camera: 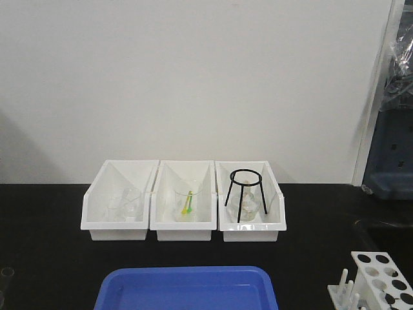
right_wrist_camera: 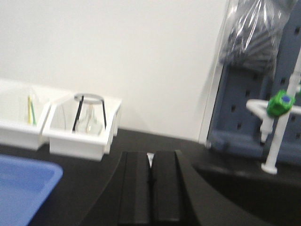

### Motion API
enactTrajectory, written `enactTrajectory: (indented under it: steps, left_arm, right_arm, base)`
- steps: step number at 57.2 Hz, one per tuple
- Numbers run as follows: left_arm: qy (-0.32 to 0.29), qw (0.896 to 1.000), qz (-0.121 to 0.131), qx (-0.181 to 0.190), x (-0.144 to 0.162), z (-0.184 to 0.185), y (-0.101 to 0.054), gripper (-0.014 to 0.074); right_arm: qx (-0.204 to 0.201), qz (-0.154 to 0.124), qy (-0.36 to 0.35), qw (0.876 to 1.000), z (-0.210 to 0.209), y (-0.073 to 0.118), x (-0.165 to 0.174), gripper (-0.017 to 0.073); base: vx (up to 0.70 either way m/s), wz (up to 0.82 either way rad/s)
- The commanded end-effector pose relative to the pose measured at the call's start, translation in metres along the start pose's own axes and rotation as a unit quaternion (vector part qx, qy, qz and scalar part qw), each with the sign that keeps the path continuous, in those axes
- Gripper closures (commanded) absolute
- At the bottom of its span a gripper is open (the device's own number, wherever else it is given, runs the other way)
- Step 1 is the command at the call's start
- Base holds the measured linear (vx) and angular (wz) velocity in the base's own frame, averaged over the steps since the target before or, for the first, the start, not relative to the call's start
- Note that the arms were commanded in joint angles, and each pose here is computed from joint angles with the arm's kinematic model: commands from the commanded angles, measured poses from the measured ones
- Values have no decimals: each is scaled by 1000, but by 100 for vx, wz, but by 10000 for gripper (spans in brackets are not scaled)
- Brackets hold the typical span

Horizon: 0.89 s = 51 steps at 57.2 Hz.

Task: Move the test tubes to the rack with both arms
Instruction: 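Move the left gripper down over the test tube in the glass beaker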

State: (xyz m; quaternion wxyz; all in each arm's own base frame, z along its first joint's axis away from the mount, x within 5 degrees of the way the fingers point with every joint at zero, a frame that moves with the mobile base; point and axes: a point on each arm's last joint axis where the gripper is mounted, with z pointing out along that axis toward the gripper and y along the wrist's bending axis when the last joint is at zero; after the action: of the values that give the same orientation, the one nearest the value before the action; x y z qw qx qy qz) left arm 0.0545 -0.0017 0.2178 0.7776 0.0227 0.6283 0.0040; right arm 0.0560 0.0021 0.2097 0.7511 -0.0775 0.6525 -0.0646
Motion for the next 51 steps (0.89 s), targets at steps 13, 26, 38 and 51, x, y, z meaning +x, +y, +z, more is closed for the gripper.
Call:
enactTrajectory:
  steps: [13, 26, 38, 51]
  left_arm:
    - [-90, 996, -1, -4, -46, -1, 2, 595]
    - [-46, 996, 71, -3, -90, 13, 3, 564]
    - [26, 997, 73, 3, -84, 39, 3, 467]
    - [82, 994, 73, 9, -70, 56, 3, 219]
  right_arm:
    - [15, 36, -120, 992, -5, -8, -45, 568]
    - [17, 31, -70, 997, 4, -20, -95, 564]
    - [9, 31, -15, 999, 26, -21, -98, 551]
    - [1, 32, 35, 999, 43, -20, -88, 442]
  base:
    - [0, 0]
    - [0, 0]
    - [0, 0]
    - [0, 0]
